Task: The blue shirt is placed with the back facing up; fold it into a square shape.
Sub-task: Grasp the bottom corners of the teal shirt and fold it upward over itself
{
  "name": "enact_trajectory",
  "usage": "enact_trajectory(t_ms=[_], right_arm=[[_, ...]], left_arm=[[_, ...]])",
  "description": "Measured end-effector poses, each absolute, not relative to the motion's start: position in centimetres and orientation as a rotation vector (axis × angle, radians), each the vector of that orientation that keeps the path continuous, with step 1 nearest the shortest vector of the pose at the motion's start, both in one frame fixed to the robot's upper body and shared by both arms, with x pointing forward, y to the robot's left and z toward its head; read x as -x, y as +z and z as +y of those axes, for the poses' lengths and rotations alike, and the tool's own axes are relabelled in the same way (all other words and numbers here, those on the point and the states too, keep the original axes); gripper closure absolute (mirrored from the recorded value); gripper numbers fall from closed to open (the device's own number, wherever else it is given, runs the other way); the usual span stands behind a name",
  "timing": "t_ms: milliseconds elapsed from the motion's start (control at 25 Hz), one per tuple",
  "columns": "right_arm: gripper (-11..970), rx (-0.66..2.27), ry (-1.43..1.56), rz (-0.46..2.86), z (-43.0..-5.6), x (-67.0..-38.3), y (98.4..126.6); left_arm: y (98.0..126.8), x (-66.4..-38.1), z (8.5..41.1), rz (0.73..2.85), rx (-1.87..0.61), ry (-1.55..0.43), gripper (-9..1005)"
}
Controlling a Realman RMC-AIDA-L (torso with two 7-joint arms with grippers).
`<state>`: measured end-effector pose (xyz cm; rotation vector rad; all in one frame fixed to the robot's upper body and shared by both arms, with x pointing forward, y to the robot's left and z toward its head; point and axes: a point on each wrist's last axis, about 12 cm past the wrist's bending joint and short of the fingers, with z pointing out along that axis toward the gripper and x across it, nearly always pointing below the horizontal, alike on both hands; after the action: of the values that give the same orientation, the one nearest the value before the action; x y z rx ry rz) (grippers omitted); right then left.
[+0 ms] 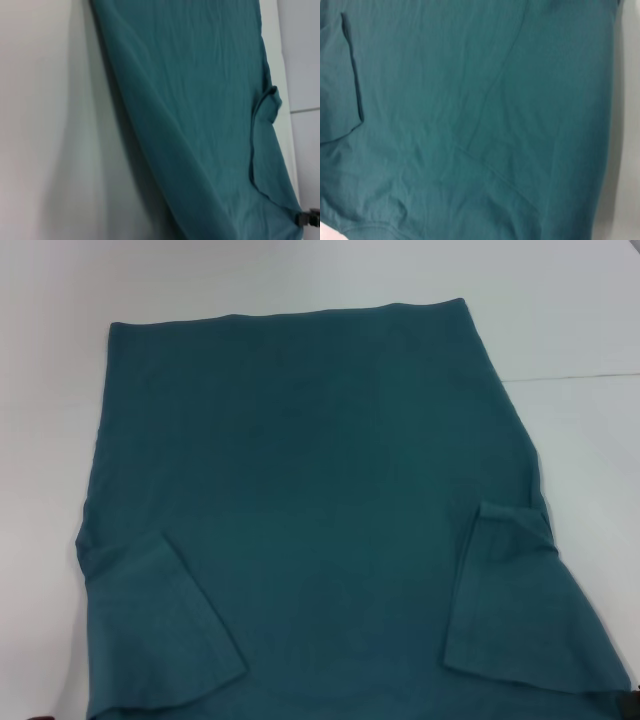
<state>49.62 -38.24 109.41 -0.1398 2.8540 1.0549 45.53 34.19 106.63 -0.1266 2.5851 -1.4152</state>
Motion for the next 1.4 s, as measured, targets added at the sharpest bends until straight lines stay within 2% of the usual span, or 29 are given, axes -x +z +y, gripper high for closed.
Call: enact_trajectory(t_ms=[320,560,880,1120,1400], right_arm=[[927,0.172,1.025,2.766,-38.4,-51.9,111.3],[927,0.164,1.054,2.633,-37.7,-54.6,113.6],[927,0.071,1.069,2.427,-36.5,-58.2,116.1],[928,-0.017,0.97,2.356,-35.8,-60.8,116.4],[928,-0.108,0.848,2.306,-34.2,-63.7,115.2]], left_arm=[[107.8,-46.6,34.1,2.57,0.046,-1.444,964],[109.9,-50.5,33.6,2.572,0.033,-1.419,964],[112.9,-57.2,31.9,2.576,0.138,-1.298,964],[114.4,-61.2,31.2,2.552,0.185,-1.123,964],[113.6,-63.7,29.2,2.574,0.183,-0.889,964]])
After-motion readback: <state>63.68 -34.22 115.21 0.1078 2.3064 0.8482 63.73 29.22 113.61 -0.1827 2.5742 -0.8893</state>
